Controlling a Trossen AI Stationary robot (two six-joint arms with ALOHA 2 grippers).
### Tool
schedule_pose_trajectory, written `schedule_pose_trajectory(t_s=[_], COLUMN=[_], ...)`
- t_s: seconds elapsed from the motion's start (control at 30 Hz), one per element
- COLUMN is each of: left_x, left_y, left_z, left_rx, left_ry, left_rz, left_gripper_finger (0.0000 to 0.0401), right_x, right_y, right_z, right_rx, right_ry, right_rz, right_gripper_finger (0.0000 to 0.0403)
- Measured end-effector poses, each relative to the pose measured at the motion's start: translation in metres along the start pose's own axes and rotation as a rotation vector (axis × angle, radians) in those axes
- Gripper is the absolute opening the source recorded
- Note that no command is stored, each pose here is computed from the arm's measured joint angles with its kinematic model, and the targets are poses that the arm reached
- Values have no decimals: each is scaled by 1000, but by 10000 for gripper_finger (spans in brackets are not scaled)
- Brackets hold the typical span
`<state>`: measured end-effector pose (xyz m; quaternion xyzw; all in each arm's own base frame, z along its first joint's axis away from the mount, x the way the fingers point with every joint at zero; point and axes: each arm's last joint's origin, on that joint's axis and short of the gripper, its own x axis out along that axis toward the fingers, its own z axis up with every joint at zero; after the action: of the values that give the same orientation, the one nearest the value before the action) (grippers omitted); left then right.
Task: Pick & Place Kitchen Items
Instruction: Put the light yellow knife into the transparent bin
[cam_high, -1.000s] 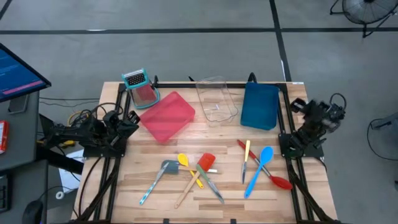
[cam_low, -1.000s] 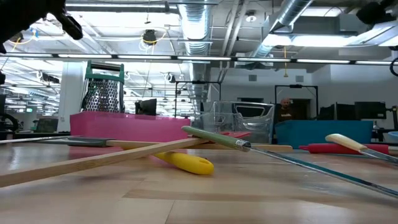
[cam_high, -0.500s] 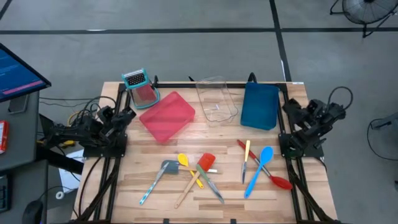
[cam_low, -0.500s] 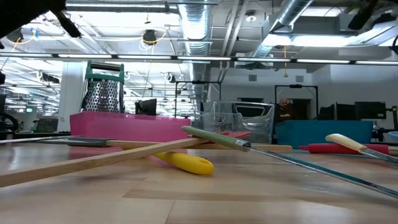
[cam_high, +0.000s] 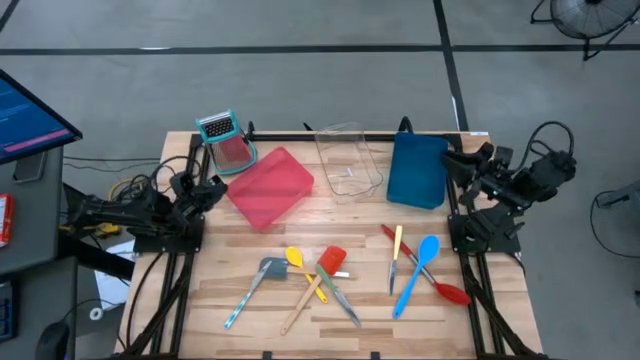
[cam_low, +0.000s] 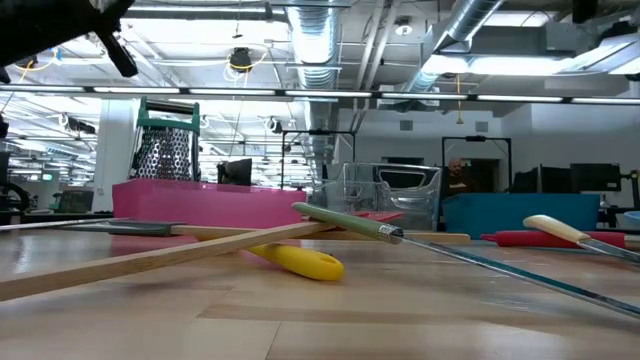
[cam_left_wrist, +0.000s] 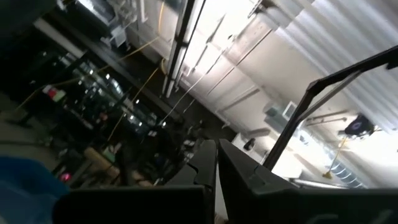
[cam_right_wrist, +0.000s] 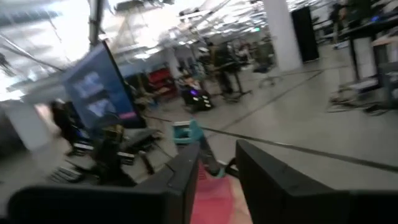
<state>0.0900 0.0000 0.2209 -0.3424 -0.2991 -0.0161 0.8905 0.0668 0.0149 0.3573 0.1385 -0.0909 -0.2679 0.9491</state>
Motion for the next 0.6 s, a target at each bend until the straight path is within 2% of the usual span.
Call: schedule_pose_trajectory(t_s=[0.23, 0.4, 0.6], left_x=[4, 4, 4], left_y=[4, 4, 3], left_z=[-7, -6, -5], left_rx=[12, 9, 5], left_ry=[51, 43, 30], left_rz=[37, 30, 20], left_gripper_finger=[3, 2, 2], right_x=[11, 17, 24], right_y=[27, 40, 58], right_z=[14, 17, 4], right_rx=[-89, -50, 4], right_ry=[54, 117, 312], right_rz=[-49, -87, 21], right_gripper_finger=[189, 214, 215])
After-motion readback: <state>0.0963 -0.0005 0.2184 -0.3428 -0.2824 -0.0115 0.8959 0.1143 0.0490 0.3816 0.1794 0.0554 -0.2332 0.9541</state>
